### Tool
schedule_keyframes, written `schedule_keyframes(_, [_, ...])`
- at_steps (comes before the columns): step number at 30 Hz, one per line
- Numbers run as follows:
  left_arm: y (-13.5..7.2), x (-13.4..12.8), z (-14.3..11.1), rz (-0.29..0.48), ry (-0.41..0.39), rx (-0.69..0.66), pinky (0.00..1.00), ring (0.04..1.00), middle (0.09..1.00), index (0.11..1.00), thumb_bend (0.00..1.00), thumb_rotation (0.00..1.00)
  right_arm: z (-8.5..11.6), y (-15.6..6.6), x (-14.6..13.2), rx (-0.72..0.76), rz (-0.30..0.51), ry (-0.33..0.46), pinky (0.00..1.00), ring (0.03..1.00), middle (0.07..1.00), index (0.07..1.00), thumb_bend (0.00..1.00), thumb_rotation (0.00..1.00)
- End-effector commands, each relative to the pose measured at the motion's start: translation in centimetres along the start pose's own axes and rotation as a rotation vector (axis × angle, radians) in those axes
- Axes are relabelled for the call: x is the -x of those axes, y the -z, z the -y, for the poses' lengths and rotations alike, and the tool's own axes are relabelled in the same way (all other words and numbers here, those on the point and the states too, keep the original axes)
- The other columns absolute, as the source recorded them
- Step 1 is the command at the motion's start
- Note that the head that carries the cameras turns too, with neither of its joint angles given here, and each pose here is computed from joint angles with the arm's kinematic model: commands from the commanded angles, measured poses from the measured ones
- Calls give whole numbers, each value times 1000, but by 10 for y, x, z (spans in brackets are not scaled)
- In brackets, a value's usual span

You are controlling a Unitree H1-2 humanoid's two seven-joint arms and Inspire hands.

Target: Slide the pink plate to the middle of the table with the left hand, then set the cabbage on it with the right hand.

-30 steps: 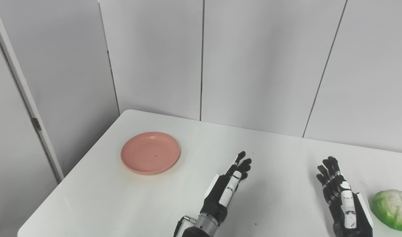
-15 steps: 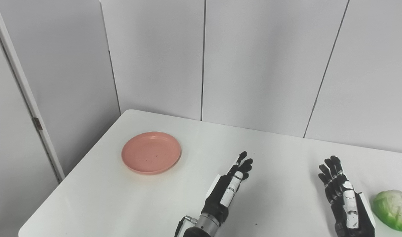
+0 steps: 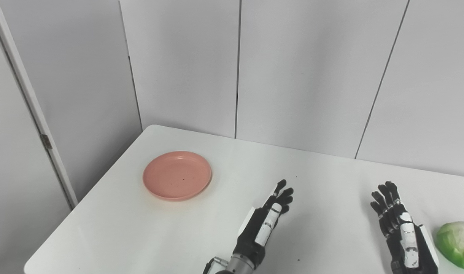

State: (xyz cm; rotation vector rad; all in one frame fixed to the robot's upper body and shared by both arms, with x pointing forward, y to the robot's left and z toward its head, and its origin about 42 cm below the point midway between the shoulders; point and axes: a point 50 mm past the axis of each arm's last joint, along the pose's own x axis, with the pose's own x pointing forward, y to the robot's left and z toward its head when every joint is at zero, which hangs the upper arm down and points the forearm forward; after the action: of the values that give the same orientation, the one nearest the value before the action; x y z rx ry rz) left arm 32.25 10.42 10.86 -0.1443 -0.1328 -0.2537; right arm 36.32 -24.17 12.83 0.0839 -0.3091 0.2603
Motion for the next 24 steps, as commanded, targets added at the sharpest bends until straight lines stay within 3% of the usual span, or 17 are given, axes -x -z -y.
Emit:
schedule_keyframes(1, [13,20,-9,-73,-30,-1,941,941,950,961,450,1000,0,29,39,-32,-140,45,977,968,983,993,416,1000])
schedule_keyframes(10, [-32,16,-7,17,-21,18,947,949,954,960,427,1000,0,27,37,-37,-141,44,990,971,983,993,386,1000])
schedule_keyframes(24, [-96,15,-15,156,-27,11,943,935,940,940,492,1000,1,22,39,-32,-154,37,1000,976,980,990,404,1000])
